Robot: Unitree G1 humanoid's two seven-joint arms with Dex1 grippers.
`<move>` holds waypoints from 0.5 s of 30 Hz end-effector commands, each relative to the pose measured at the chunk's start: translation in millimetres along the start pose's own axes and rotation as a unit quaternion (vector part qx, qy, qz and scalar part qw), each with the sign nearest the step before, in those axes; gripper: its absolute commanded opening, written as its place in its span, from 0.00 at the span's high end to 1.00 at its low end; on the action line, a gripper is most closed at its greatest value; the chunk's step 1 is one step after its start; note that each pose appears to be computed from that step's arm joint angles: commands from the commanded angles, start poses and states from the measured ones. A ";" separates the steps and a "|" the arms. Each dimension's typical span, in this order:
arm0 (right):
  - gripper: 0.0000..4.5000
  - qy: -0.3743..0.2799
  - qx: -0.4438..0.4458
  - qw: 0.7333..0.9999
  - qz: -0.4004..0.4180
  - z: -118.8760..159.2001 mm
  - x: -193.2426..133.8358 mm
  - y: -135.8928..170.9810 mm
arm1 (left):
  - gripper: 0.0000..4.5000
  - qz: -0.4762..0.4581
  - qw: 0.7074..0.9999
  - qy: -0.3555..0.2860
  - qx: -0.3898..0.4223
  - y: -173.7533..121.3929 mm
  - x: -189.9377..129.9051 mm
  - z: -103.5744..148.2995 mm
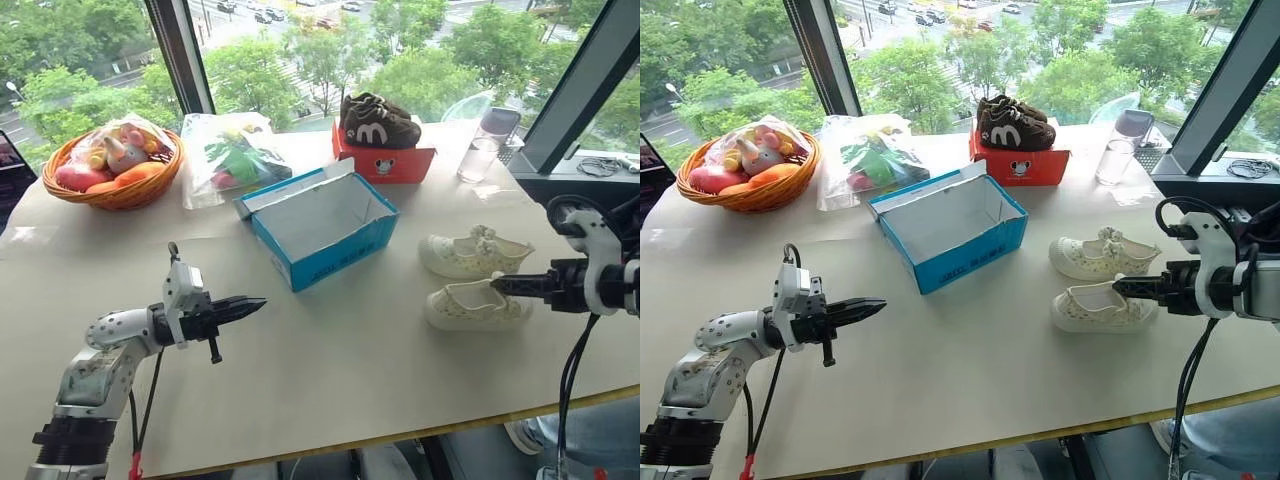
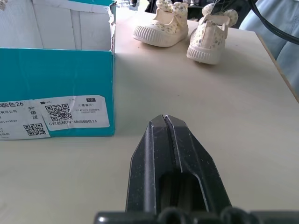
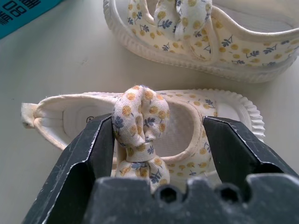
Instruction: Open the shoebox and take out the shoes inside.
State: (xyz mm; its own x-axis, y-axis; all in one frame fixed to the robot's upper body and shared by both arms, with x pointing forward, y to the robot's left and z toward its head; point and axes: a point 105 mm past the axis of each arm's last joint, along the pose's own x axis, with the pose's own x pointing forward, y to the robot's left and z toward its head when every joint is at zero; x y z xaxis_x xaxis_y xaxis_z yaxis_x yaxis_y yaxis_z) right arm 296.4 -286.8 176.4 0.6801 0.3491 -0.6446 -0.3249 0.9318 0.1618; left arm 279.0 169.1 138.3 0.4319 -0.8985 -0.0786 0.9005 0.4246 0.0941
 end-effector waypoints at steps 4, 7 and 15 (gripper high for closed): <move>0.22 -0.084 -0.026 0.995 -0.050 36.4 -25.3 -13.7 | 1.00 0.017 1.000 -0.010 0.022 1.9 -4.7 8.1; 0.22 -0.111 -0.036 0.992 -0.047 46.6 -25.9 -11.3 | 1.00 0.019 1.000 -0.012 0.022 1.3 -4.5 8.5; 0.22 -0.164 -0.058 0.985 0.008 60.1 -18.8 17.3 | 1.00 0.047 0.998 -0.017 0.029 5.6 -10.0 11.8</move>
State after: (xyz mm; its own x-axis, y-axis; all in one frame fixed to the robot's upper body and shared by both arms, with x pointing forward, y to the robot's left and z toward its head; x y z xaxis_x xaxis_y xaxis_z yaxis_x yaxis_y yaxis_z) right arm 316.8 -276.2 212.2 0.8002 0.3898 -0.4557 -0.3731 0.9185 0.1305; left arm 280.5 176.2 137.7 0.4899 -0.8687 -0.0735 0.8705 0.4827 0.0963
